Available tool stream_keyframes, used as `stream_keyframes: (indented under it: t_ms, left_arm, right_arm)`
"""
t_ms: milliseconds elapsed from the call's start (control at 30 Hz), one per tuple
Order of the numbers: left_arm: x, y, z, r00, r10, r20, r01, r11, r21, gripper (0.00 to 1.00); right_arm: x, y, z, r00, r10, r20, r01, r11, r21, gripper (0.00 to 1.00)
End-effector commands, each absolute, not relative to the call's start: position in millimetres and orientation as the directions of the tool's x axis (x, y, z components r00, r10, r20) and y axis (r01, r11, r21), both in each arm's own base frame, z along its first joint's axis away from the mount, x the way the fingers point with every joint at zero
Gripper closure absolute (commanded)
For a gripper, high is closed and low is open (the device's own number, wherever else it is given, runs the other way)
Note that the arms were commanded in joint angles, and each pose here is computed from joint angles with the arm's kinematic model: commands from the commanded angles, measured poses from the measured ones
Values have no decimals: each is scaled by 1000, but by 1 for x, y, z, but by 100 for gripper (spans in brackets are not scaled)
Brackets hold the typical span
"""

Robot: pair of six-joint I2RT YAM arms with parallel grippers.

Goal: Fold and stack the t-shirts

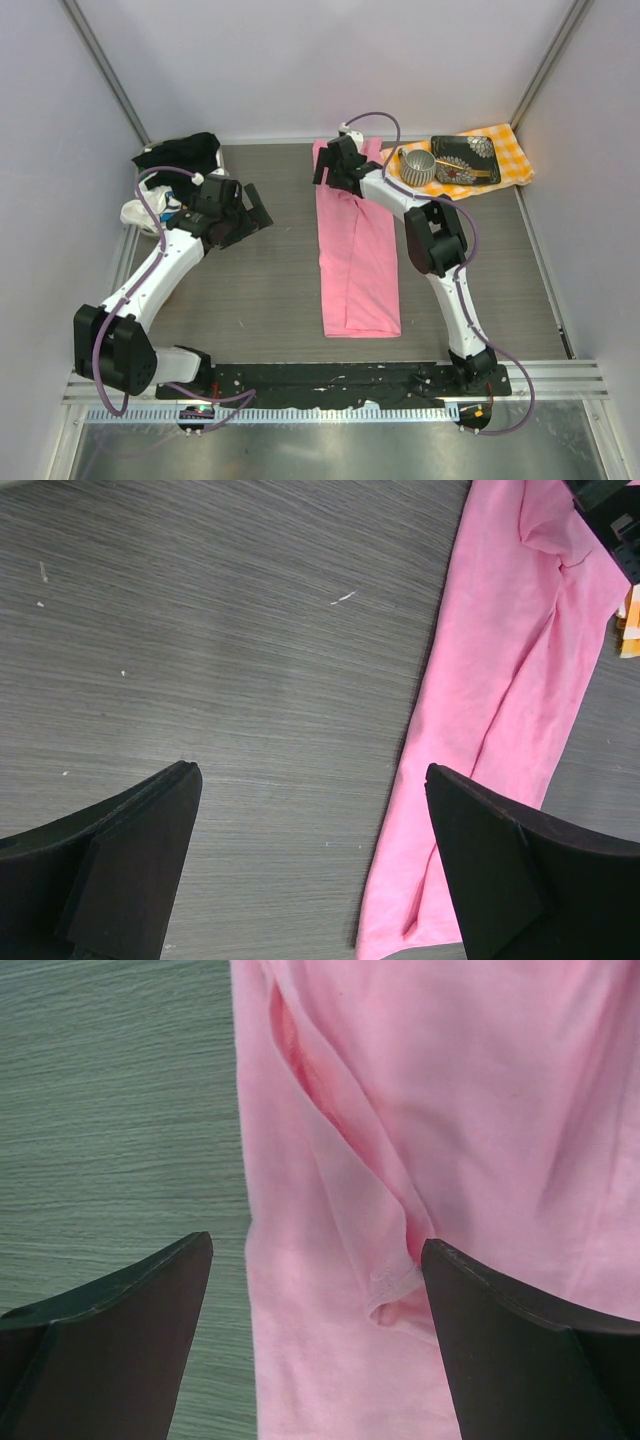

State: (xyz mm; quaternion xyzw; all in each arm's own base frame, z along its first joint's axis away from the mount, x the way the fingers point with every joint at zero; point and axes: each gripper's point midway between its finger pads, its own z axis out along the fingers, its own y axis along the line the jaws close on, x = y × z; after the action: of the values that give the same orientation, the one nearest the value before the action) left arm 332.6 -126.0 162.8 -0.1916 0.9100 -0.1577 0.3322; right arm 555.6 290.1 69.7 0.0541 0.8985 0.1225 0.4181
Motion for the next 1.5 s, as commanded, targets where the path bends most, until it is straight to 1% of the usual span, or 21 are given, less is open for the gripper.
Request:
stream_keyframes:
  t_ms: [0, 233, 400, 500, 533, 567, 600, 633, 667, 700, 800, 867, 900, 933, 1000, 1100, 1167, 1200, 1233, 1300, 1467]
  left_arm:
    - [341, -125, 170, -677, -463, -572, -234, 873, -429, 0]
    - [339, -122, 171, -673, -462, -577, -237, 874, -424, 0]
    - [338, -122, 174, -670, -463, -580, -236, 874, -425, 0]
    - [336, -121, 176, -666, -462, -586, -229, 874, -429, 0]
    - [336, -121, 176, -667, -462, -585, -230, 874, -428, 0]
    - [335, -122, 176, -667, -461, -585, -226, 874, -431, 0]
    - [333, -124, 177, -674, -458, -580, -217, 873, -437, 0]
    - [331, -126, 177, -679, -456, -576, -209, 872, -444, 0]
    - [329, -128, 180, -679, -455, -576, -195, 868, -456, 0]
    - [327, -132, 183, -684, -451, -573, -177, 865, -469, 0]
    - [312, -141, 190, -686, -440, -579, -139, 861, -489, 0]
    - [295, -148, 179, -706, -437, -557, -137, 856, -498, 0]
    - [285, -155, 182, -717, -440, -541, -114, 840, -531, 0]
    - [271, -164, 169, -747, -439, -500, -122, 830, -545, 0]
    - [256, -173, 168, -749, -440, -496, -97, 813, -574, 0]
    - [226, -197, 153, -790, -421, -446, -70, 784, -617, 0]
    - [203, -212, 139, -822, -396, -408, -64, 777, -626, 0]
    - [195, -217, 135, -831, -386, -400, -58, 776, -628, 0]
    - [179, -226, 125, -852, -348, -390, -32, 779, -627, 0]
    - [170, -232, 114, -854, -362, -372, -48, 768, -639, 0]
    - [145, -265, 94, -890, -318, -327, -12, 733, -680, 0]
  right_arm:
    - [556, 323, 90, -622, 181, -762, -80, 953, 292, 8]
    - [548, 352, 91, -633, 141, -761, -149, 943, 298, 8]
    - [532, 385, 97, -641, 58, -766, -294, 902, 315, 8]
    - [516, 406, 109, -632, 11, -775, -398, 853, 337, 8]
    - [514, 408, 114, -625, 5, -780, -411, 848, 335, 8]
    - [512, 409, 137, -598, 17, -802, -427, 840, 336, 7]
    - [507, 400, 131, -598, 3, -801, -417, 853, 314, 7]
    - [507, 400, 151, -555, 29, -831, -433, 843, 319, 7]
    - [505, 389, 191, -493, 70, -867, -422, 852, 309, 7]
    - [497, 373, 187, -488, 62, -871, -394, 875, 283, 6]
    - [470, 333, 231, -436, 79, -897, -344, 906, 246, 0]
    - [454, 291, 235, -427, 76, -901, -220, 958, 186, 0]
    - [435, 263, 237, -427, 80, -900, -163, 973, 164, 0]
    - [422, 241, 236, -431, 89, -898, -94, 985, 143, 0]
    - [386, 208, 228, -455, 103, -884, -44, 989, 138, 0]
    - [332, 179, 186, -592, 113, -798, 5, 991, 136, 0]
    - [302, 168, 188, -608, 200, -768, 45, 975, 218, 3]
    - [280, 156, 164, -664, 189, -723, 69, 979, 193, 5]
    - [266, 150, 169, -657, 221, -721, 74, 970, 230, 6]
    - [235, 141, 141, -713, 254, -653, 120, 963, 242, 7]
    - [191, 131, 121, -731, 349, -586, 158, 923, 352, 8]
